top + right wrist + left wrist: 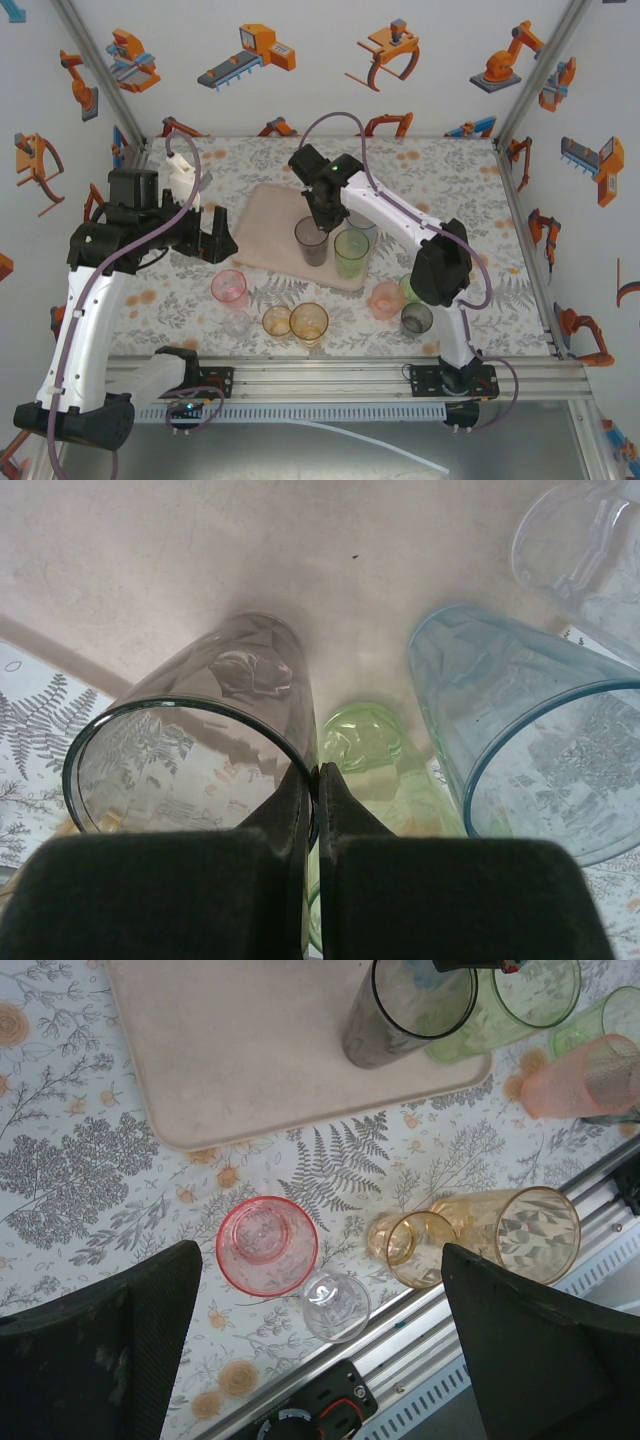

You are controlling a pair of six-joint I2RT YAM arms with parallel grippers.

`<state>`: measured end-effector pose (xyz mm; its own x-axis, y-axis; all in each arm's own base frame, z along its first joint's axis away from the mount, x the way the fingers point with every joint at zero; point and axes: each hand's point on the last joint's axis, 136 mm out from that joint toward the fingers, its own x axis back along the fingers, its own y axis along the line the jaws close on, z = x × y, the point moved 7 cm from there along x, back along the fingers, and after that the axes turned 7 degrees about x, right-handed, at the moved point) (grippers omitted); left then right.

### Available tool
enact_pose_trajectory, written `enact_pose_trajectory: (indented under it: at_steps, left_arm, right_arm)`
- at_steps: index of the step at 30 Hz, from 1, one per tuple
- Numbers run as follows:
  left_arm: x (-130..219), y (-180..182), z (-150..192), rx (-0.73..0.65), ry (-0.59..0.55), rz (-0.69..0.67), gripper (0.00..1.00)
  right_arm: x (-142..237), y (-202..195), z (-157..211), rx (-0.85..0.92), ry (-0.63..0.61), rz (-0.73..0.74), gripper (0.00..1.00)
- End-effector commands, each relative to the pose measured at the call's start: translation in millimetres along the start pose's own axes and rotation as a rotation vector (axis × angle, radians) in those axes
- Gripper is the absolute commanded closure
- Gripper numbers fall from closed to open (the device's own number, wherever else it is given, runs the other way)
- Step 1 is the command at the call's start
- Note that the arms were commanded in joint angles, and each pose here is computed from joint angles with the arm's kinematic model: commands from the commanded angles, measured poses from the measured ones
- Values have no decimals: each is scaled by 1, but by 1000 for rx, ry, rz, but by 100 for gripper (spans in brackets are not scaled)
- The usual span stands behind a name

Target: Place the glasses into the tray

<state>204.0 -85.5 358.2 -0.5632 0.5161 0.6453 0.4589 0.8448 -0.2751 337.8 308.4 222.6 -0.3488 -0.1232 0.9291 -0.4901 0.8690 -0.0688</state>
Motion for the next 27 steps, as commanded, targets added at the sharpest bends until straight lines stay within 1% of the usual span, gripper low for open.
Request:
enact_pose_trajectory:
  at_steps: [1, 7, 10, 27]
  left_arm:
    - [-3, 0, 3, 22, 15, 20, 3]
    - [-2, 0, 4, 20, 11, 19, 3]
    - [-1, 0, 4, 19, 10, 20, 3]
    - [1, -1, 5, 13, 5, 15, 3]
  right_arm:
    - [17, -3, -2, -4, -35, -26, 97]
    - [18, -4, 2, -2, -25, -28, 96]
    - [18, -4, 3, 1, -21, -25, 94]
    - [34, -9, -2, 6, -59, -9, 75]
